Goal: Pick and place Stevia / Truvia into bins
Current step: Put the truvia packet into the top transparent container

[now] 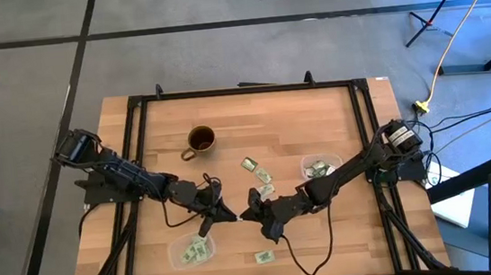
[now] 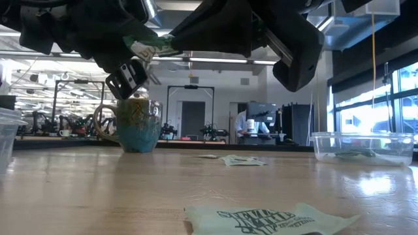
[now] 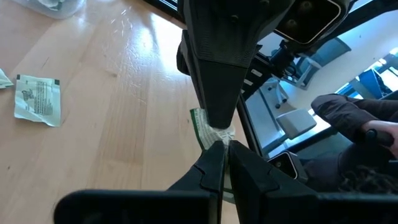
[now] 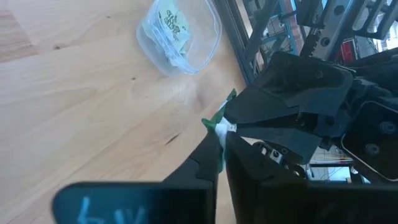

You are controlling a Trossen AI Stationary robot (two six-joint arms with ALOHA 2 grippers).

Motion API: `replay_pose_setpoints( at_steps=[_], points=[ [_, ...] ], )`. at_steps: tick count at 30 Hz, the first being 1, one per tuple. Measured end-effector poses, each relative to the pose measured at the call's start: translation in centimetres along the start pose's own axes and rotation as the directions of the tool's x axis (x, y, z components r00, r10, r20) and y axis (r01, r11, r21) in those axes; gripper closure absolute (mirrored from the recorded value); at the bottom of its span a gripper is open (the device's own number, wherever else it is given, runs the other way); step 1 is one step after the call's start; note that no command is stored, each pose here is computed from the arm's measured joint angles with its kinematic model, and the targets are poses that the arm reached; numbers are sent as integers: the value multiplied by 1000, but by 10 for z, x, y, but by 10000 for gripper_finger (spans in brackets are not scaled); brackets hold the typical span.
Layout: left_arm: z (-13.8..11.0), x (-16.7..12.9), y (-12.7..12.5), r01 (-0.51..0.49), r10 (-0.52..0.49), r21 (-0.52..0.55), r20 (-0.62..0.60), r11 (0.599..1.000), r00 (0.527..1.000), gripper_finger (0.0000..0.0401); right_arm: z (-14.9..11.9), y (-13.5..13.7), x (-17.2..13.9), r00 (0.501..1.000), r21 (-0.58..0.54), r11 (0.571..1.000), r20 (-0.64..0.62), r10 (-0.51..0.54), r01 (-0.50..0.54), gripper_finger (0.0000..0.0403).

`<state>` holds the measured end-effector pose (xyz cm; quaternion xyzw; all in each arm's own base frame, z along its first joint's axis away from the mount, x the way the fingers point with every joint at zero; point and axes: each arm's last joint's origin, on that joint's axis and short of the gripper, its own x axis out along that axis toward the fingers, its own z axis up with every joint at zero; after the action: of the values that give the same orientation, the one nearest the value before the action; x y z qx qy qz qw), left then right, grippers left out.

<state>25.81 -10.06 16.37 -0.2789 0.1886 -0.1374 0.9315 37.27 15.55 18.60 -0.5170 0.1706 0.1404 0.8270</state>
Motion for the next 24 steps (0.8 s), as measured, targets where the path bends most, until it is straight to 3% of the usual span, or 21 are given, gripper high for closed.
replay_pose_setpoints(
  at_steps=[5,10,18,24],
  points=[
    [0,0,0,-1,1,9,0,1000,1000,384,0,0,0,1000,-1,1000,1,1,-1,398],
    [0,0,0,-13,12,146,8,989,1000,381,1,1,0,1000,0,1000,3,3,-3,392],
    [1,0,0,-42,32,322,36,946,999,344,8,8,-5,996,-25,999,-76,-40,39,394],
    [7,-1,-4,-39,-3,445,93,895,996,323,10,20,-8,993,15,1000,-120,17,-16,394]
  ],
)
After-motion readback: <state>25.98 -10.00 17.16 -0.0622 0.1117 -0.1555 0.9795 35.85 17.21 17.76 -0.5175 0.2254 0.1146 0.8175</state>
